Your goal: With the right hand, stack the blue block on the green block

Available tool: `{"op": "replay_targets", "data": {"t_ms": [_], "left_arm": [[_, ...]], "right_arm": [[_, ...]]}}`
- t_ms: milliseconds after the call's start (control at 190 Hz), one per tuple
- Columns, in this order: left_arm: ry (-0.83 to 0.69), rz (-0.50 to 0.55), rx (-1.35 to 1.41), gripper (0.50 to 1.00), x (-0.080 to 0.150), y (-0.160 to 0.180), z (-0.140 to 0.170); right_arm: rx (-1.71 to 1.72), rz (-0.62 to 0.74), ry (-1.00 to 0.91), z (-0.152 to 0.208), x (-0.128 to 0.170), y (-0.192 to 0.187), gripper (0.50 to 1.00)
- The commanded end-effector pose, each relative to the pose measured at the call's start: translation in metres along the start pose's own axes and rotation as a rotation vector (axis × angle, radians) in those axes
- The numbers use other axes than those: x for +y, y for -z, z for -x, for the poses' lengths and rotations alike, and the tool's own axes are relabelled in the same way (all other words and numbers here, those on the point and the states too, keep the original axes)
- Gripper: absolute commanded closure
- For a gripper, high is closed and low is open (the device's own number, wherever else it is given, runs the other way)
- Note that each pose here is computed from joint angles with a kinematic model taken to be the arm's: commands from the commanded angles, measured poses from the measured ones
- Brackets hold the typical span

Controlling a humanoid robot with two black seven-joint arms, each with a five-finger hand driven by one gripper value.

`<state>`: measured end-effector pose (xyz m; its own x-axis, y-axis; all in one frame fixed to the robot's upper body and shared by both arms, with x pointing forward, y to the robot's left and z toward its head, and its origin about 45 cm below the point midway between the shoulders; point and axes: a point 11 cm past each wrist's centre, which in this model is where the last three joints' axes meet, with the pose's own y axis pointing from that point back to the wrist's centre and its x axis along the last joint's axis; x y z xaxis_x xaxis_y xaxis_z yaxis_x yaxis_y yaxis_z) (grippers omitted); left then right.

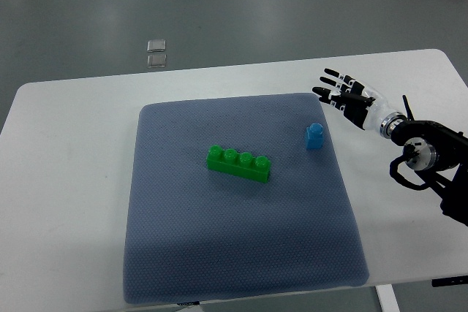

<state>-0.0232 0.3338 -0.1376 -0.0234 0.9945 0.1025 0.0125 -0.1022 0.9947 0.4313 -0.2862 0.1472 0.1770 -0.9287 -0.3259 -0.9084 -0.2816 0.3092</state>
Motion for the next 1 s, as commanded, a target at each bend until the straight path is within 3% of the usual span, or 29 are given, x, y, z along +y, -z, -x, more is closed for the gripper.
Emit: {"op": "replay_targets", "data": {"t_ms": [0,994], "left_arm": [[0.004,0.002,0.011,0.5,0.0,-0.001,0.001],[-0.002,0.001,0.001,0.5,0.0,0.001,0.0]], "right_arm": [[0.001,-0.001,0.002,0.0,0.0,0.0,0.587],[0.018,-0.044,0.004,-0.006,0.001,0.017,0.587]]}}
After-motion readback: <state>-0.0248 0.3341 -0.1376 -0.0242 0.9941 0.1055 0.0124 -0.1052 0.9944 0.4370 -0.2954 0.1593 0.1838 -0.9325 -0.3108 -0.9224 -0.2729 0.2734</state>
